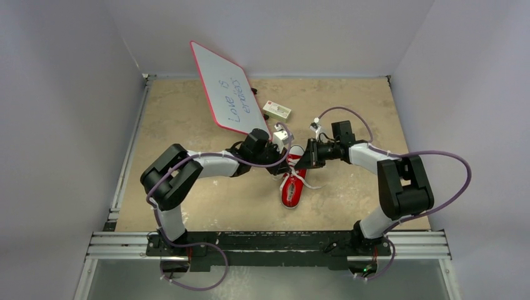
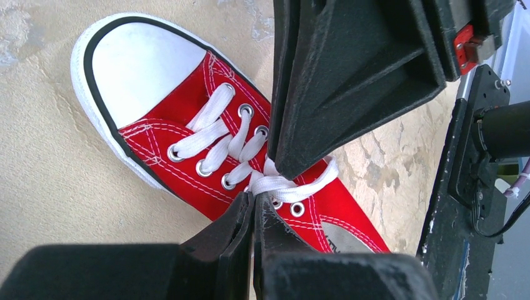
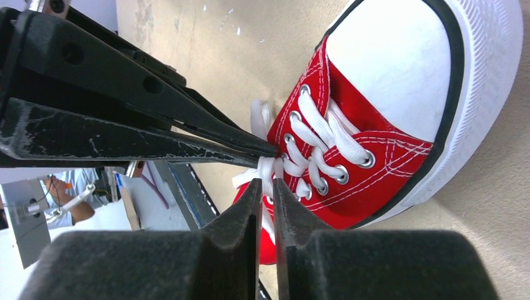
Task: Tie the shoes
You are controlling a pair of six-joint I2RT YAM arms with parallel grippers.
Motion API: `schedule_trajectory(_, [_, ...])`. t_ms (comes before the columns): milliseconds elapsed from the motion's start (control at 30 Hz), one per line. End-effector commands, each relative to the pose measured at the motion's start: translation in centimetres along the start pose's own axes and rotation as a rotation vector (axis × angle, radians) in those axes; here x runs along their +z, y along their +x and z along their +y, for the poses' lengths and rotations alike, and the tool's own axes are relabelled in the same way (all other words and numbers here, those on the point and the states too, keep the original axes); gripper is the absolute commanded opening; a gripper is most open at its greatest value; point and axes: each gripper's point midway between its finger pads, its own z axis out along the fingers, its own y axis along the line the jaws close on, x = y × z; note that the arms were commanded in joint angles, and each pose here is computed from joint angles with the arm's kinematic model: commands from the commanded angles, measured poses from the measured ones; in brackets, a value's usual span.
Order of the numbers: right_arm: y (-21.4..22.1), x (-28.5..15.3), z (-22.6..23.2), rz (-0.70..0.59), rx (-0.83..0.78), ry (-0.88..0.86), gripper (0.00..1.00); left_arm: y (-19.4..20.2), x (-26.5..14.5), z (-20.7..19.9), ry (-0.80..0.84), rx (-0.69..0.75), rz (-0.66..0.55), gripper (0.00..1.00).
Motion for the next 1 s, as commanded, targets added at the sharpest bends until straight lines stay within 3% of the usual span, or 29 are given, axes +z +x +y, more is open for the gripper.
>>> schedule_trajectory(0, [-0.8, -0.1, 0.9, -0.001, -0.057, -0.056, 0.11, -2.4, -0.9, -1.1, 0.014, 0.081, -0.06, 0.0])
schedule_trajectory(967, [-0.3, 1.1, 1.1, 0.019, -0.038, -0.118, 0.2, -3.1, -0.5, -1.5, 0.047, 0.095, -0.073, 0.0])
